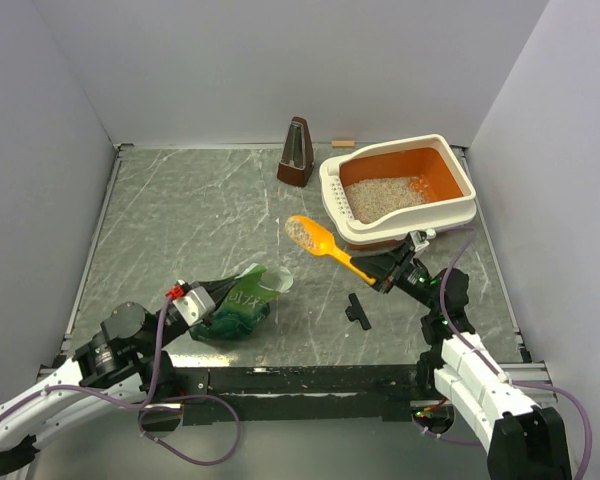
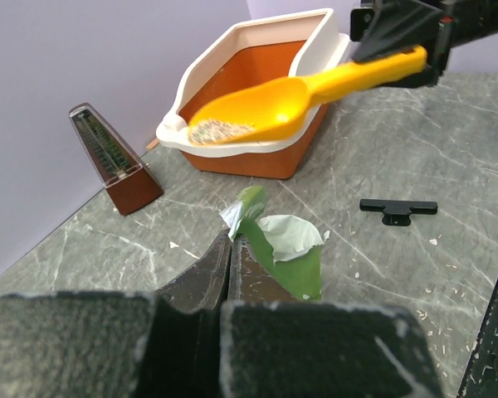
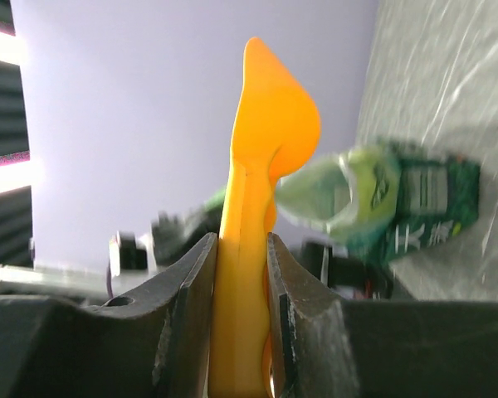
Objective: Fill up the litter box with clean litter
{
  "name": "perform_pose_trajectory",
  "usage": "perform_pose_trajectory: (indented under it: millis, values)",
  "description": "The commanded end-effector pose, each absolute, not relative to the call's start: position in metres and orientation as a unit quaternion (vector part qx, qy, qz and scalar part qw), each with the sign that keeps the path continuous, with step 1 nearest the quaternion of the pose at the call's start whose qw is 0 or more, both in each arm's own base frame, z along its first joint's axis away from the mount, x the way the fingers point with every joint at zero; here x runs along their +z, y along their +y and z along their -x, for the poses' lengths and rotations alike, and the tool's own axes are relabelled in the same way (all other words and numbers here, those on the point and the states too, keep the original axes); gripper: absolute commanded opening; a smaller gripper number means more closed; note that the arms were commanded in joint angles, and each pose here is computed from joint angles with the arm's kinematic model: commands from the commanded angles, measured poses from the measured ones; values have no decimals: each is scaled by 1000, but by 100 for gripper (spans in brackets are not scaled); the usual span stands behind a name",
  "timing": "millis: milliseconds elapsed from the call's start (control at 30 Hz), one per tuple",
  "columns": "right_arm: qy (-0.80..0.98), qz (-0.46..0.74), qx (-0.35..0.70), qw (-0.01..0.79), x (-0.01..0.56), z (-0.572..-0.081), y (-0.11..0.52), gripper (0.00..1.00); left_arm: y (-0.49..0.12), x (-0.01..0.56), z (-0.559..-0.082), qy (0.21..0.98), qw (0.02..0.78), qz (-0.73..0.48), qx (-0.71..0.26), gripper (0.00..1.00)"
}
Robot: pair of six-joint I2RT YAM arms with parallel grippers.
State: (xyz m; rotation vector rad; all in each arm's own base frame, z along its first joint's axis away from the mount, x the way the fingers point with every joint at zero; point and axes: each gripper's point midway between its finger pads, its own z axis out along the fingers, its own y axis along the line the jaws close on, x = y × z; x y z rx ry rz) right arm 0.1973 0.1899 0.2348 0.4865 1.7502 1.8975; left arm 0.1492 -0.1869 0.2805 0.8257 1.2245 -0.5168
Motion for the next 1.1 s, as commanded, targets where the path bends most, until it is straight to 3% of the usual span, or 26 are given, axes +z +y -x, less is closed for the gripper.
perform_pose_trajectory:
  millis: [0,233,500,733,1067]
  values:
    - [609,-241,683,323,266,-235,172,0,-194,291,-142,526,718,-368,-269,1]
    - [568,-302,667,376,277,-274,146,0,-192,295,-135,512,725,-363,-285,1]
    - [572,-361,575,459,275,-311,97,0,-186,299,-134,508,732,-351,-287,1]
    - [658,-376,368,538,270,-323,44,0,-186,300,-135,510,732,-349,-287,1]
    - [788,-258,186,527,274,-341,24,0,-187,299,-136,515,729,-348,-286,1]
